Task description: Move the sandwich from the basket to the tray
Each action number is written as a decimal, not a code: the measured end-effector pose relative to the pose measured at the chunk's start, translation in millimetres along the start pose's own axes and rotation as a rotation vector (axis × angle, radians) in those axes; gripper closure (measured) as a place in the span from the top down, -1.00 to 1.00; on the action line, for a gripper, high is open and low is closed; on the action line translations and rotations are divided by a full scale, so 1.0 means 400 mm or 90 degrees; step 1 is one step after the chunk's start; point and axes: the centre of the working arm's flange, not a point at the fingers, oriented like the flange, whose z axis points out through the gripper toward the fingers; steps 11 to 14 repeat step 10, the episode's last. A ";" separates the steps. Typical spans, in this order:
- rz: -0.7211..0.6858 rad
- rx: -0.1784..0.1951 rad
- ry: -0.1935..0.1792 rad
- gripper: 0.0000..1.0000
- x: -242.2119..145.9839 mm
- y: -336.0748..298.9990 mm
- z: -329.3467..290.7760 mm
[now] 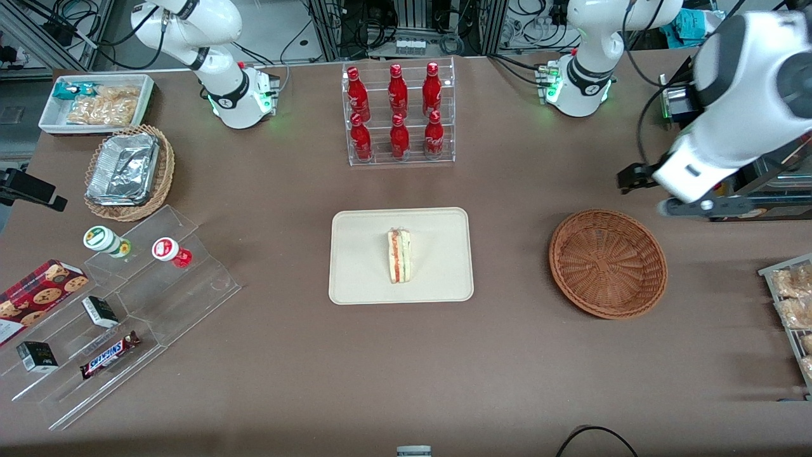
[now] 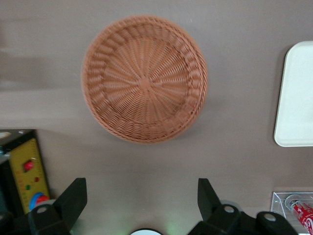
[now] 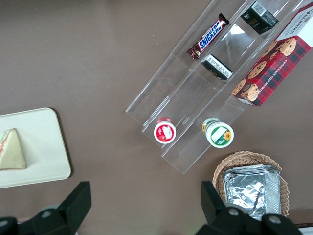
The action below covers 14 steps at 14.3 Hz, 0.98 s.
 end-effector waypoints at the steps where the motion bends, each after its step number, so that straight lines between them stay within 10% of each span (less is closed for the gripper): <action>1: -0.002 -0.004 0.015 1.00 0.001 -0.033 -0.043; 5: -0.038 -0.014 0.059 1.00 0.002 -0.152 -0.131; 14: -0.036 -0.032 0.064 1.00 0.023 -0.147 -0.156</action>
